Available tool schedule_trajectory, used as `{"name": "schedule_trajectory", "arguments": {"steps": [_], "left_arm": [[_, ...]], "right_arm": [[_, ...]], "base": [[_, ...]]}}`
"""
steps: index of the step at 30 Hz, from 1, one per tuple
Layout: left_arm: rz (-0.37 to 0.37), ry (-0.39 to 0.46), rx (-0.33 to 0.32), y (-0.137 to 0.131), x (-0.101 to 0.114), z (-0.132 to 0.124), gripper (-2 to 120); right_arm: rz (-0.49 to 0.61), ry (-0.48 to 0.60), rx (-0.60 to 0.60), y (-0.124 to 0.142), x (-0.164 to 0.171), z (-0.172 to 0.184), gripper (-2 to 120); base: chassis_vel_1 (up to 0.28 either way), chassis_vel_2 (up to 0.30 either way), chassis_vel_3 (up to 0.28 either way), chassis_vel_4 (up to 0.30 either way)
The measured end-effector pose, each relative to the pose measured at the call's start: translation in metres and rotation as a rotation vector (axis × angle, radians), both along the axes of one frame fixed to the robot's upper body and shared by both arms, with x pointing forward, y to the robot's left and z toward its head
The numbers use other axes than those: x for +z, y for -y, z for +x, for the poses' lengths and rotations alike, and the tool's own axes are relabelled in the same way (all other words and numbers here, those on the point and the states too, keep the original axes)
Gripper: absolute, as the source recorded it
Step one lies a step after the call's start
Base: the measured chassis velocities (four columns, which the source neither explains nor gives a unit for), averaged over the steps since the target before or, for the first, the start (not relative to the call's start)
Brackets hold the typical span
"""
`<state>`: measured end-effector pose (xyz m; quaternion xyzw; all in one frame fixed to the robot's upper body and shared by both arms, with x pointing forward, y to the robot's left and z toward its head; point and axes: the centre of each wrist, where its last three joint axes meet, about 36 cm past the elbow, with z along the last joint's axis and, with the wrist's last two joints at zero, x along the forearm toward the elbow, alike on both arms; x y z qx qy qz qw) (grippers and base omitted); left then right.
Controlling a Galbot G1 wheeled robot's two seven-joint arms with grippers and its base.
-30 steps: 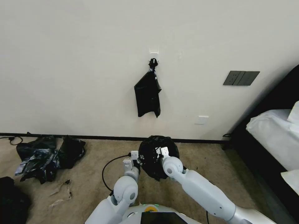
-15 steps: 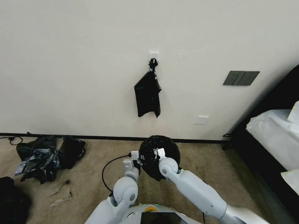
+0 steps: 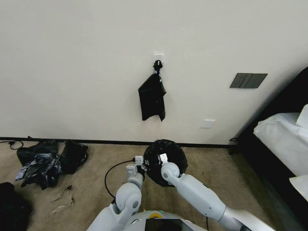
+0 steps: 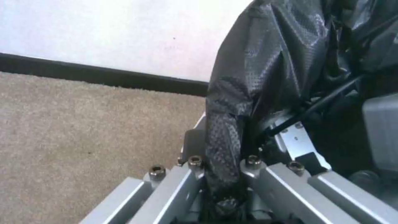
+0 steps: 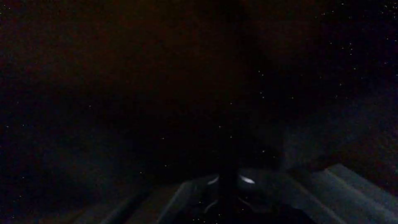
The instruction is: Place a trash bag onto the trash bin.
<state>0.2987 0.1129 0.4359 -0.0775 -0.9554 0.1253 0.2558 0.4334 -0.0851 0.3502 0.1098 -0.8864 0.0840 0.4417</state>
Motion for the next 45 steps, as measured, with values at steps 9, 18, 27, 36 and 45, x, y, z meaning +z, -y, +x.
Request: {"name": "schedule_trajectory", "arguments": {"steps": [9, 18, 27, 36, 45], "left_arm": [[-0.005, 0.003, -0.006, -0.001, 0.002, -0.002, 1], [0.005, 0.000, -0.002, -0.004, -0.001, 0.001, 1], [0.001, -0.036, 0.026, -0.004, -0.009, 0.016, 1], [-0.008, -0.137, 0.089, -0.012, -0.024, 0.035, 1], [-0.037, -0.243, 0.152, -0.019, -0.031, 0.052, 1]], "right_arm": [[-0.003, -0.010, -0.005, 0.002, -0.004, 0.002, 0], [0.039, 0.001, 0.006, 0.003, 0.010, -0.007, 0], [0.133, 0.048, 0.077, 0.021, 0.055, -0.035, 15], [0.318, 0.141, 0.203, 0.047, 0.115, -0.077, 47], [0.368, 0.298, 0.271, 0.074, 0.154, -0.135, 82]], "base": [[0.000, 0.000, 0.000, 0.000], [0.000, 0.000, 0.000, 0.000], [0.000, 0.000, 0.000, 0.000], [0.000, 0.000, 0.000, 0.000], [0.000, 0.000, 0.000, 0.000]]}}
